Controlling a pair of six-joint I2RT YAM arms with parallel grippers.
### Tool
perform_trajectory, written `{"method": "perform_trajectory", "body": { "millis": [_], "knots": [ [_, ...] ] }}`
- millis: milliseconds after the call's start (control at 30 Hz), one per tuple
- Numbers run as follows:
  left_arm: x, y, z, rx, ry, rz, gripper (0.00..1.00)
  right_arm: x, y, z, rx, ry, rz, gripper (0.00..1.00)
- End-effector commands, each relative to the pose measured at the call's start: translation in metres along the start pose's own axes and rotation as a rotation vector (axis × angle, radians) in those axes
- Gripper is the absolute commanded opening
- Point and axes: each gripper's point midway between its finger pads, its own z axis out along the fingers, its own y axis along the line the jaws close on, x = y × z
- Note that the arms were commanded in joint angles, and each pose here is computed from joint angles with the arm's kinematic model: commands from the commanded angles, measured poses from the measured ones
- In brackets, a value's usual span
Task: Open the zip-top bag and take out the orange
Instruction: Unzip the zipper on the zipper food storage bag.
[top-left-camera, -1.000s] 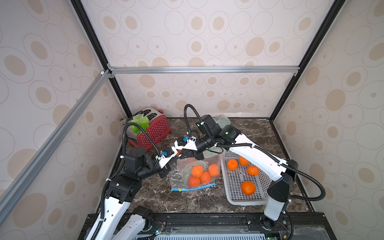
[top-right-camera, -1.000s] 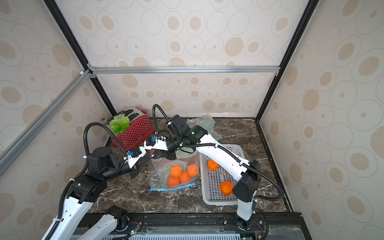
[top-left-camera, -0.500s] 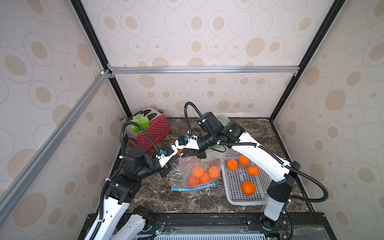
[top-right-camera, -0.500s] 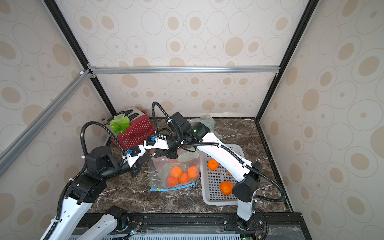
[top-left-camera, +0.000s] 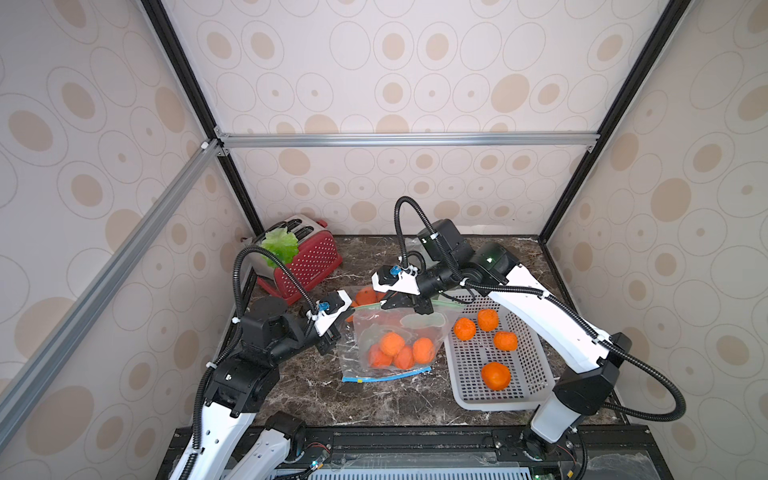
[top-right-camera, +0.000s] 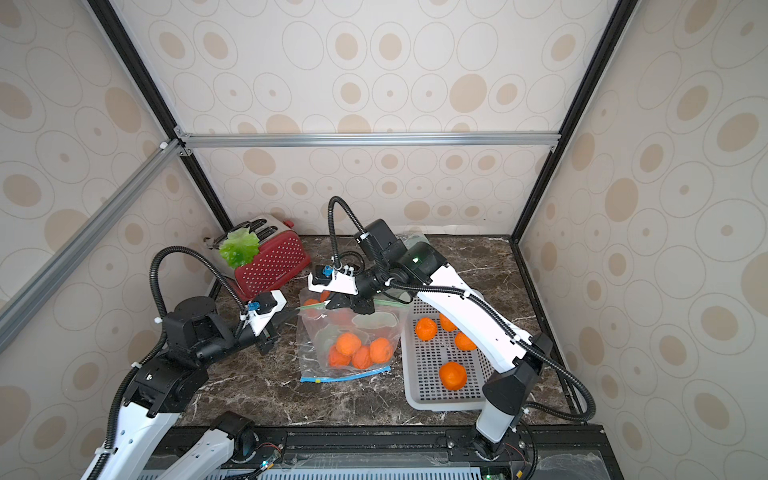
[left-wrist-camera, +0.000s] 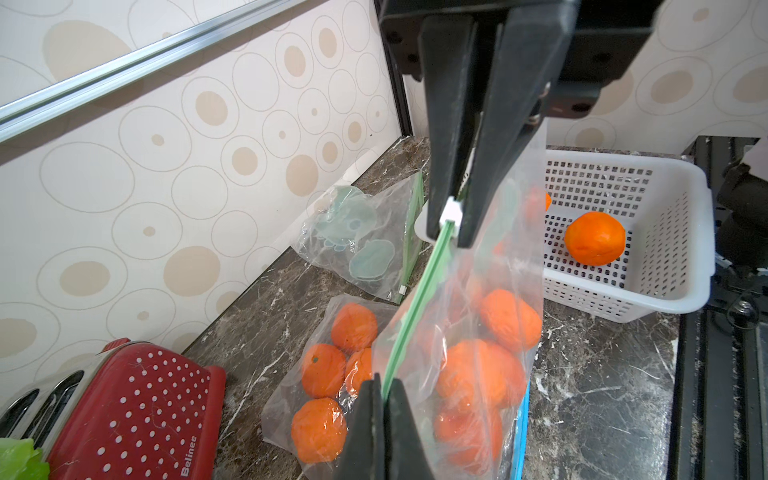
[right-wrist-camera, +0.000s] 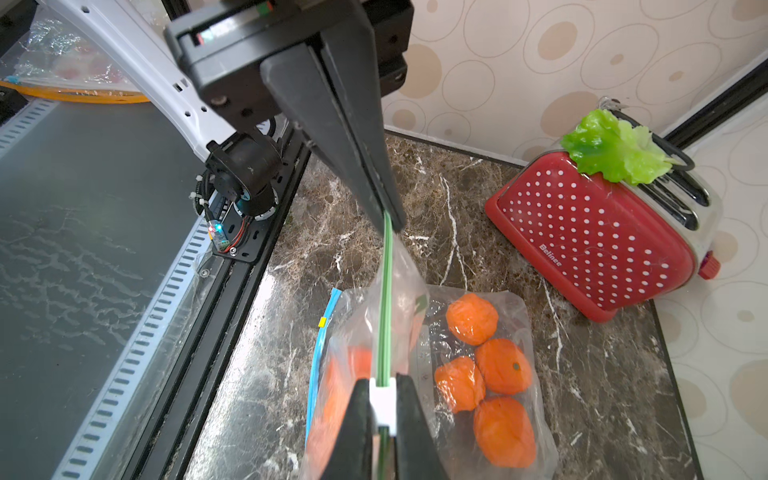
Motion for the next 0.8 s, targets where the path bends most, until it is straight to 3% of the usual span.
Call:
{"method": "perform_trajectory", "body": {
  "millis": [0,767],
  "knots": [
    [0.009,0.017,-0.011,-0.108,0.070,-0.007,0.00,0.013,0.007,-0.038,0.046,0.032,0.022,0.00],
    [0.003,0.028,-0.027,-0.197,0.075,0.007,0.00,0.048,0.011,-0.101,0.216,0.027,0.106,0.00]
  ]
}}
